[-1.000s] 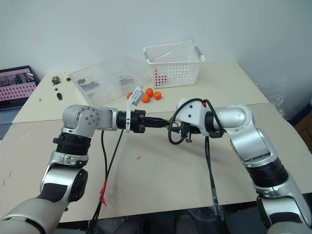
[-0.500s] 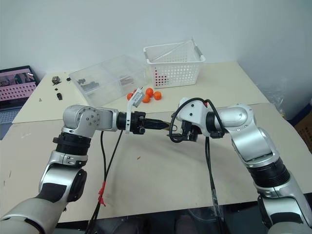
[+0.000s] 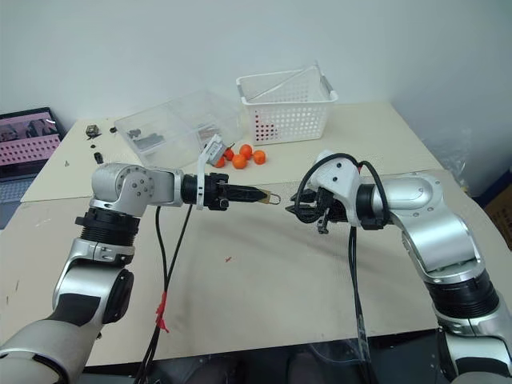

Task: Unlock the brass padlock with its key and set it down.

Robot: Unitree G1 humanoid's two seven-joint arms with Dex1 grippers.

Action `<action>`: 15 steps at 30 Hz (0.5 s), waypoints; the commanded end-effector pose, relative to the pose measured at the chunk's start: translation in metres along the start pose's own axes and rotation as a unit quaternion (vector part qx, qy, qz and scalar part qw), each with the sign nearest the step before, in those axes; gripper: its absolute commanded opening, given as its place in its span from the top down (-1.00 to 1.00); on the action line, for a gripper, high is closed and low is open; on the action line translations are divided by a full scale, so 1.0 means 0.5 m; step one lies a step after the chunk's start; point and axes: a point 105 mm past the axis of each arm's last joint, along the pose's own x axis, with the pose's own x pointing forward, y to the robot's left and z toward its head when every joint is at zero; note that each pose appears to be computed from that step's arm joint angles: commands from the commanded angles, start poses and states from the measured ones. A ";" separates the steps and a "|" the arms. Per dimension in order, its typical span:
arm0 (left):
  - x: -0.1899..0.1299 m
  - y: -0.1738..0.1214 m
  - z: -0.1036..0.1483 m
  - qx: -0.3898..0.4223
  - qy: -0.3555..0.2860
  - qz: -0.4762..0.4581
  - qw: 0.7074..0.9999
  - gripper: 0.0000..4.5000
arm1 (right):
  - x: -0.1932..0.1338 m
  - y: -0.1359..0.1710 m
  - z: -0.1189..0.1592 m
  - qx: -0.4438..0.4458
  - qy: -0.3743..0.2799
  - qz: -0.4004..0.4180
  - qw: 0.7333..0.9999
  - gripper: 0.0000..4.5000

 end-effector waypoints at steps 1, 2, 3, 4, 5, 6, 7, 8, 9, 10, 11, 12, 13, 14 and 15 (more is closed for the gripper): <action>0.000 -0.024 0.031 0.028 -0.014 -0.014 0.999 0.98 | -0.003 -0.010 0.024 -0.002 -0.026 -0.019 0.999 0.99; 0.002 -0.026 0.032 0.028 -0.015 -0.015 0.999 0.98 | 0.000 -0.010 0.027 -0.004 -0.029 -0.020 0.999 0.99; 0.004 -0.028 0.032 0.027 -0.017 -0.017 0.999 0.98 | 0.003 -0.010 0.031 -0.005 -0.031 -0.021 0.999 0.99; 0.009 -0.030 0.033 0.026 -0.019 -0.019 0.999 0.98 | 0.006 -0.011 0.035 -0.006 -0.034 -0.023 0.999 0.99; 0.013 -0.032 0.033 0.025 -0.021 -0.021 0.999 0.98 | 0.008 -0.011 0.038 -0.006 -0.036 -0.024 0.999 0.99; 0.016 -0.034 0.034 0.025 -0.024 -0.023 0.999 0.98 | 0.010 -0.011 0.040 -0.006 -0.037 -0.025 0.999 0.99; 0.020 -0.037 0.034 0.024 -0.026 -0.026 0.999 0.98 | 0.011 -0.011 0.041 -0.007 -0.037 -0.026 0.999 0.99; 0.022 -0.039 0.035 0.022 -0.027 -0.027 0.999 0.98 | 0.011 -0.012 0.042 -0.008 -0.037 -0.027 0.999 0.99; 0.025 -0.040 0.036 0.022 -0.029 -0.028 0.999 0.98 | 0.012 -0.013 0.043 -0.008 -0.037 -0.029 0.999 0.99; 0.028 -0.041 0.036 0.021 -0.029 -0.029 0.999 0.98 | 0.012 -0.014 0.044 -0.009 -0.037 -0.030 0.999 0.99; 0.030 -0.043 0.037 0.022 -0.030 -0.030 0.999 0.98 | 0.013 -0.015 0.045 -0.010 -0.037 -0.031 0.999 0.99; 0.033 -0.045 0.039 0.023 -0.031 -0.030 0.999 0.98 | 0.013 -0.016 0.046 -0.010 -0.037 -0.032 0.999 0.99; 0.034 -0.047 0.040 0.023 -0.032 -0.030 0.999 0.98 | 0.013 -0.017 0.046 -0.010 -0.036 -0.032 0.999 0.99; 0.036 -0.048 0.040 0.023 -0.033 -0.031 0.999 0.98 | 0.013 -0.017 0.046 -0.011 -0.036 -0.033 0.999 0.99; 0.036 -0.049 0.041 0.024 -0.034 -0.031 0.999 0.98 | 0.013 -0.018 0.045 -0.011 -0.036 -0.033 0.999 0.99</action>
